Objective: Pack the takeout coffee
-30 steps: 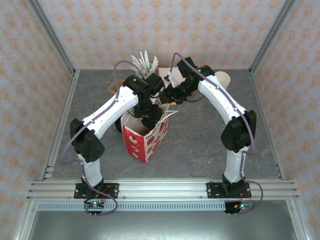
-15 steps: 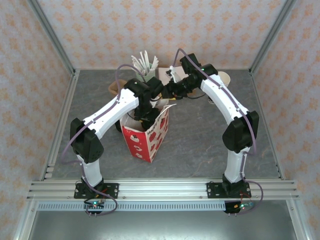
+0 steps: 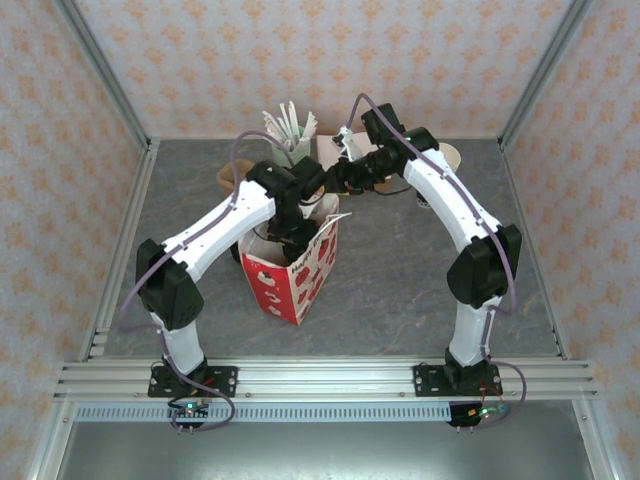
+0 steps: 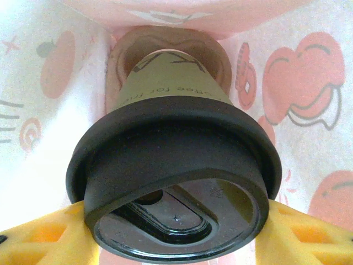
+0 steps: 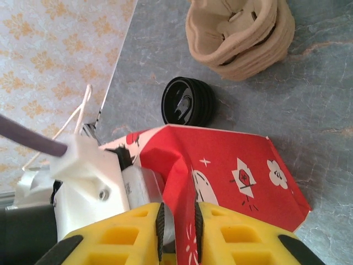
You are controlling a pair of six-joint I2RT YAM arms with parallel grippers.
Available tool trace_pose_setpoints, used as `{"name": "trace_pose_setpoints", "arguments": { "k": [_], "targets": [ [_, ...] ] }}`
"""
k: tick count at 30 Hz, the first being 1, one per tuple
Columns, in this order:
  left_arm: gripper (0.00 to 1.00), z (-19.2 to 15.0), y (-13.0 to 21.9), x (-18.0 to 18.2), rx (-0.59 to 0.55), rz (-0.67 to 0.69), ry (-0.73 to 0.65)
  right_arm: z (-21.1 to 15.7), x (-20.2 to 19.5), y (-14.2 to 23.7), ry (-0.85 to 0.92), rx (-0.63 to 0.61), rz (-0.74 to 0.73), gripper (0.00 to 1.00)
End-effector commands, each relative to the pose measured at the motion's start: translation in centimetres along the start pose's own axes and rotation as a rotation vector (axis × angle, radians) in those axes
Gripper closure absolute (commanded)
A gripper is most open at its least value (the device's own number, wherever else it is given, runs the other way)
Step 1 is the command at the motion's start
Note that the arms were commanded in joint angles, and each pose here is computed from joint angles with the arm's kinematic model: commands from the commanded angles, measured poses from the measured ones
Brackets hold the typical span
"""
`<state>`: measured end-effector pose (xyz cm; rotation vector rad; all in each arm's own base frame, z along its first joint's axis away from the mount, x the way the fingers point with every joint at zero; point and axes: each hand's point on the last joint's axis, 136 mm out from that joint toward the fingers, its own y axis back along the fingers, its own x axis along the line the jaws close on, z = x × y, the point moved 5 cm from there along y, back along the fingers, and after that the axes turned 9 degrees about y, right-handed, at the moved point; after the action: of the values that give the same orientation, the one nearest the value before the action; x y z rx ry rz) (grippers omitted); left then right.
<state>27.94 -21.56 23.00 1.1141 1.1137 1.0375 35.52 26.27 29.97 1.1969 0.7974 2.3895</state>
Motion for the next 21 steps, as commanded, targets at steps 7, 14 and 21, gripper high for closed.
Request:
{"name": "trace_pose_setpoints", "arguments": {
  "k": [7, 14, 21],
  "targets": [
    [0.46, -1.0, 3.0, -0.4, -0.112, -0.079, -0.056, 0.5, 2.2, 0.5, 0.05, -0.033, 0.019, 0.75],
    [0.46, -1.9, 2.2, -0.6, -0.071, -0.086, -0.094, 0.4, 2.3, 0.6, 0.05, -0.026, 0.034, 0.71],
    [0.47, -2.0, 0.9, -0.5, -0.011, -0.037, -0.098, 0.6, 2.4, 0.4, 0.041, -0.025, 0.044, 0.71]
  ]
}}
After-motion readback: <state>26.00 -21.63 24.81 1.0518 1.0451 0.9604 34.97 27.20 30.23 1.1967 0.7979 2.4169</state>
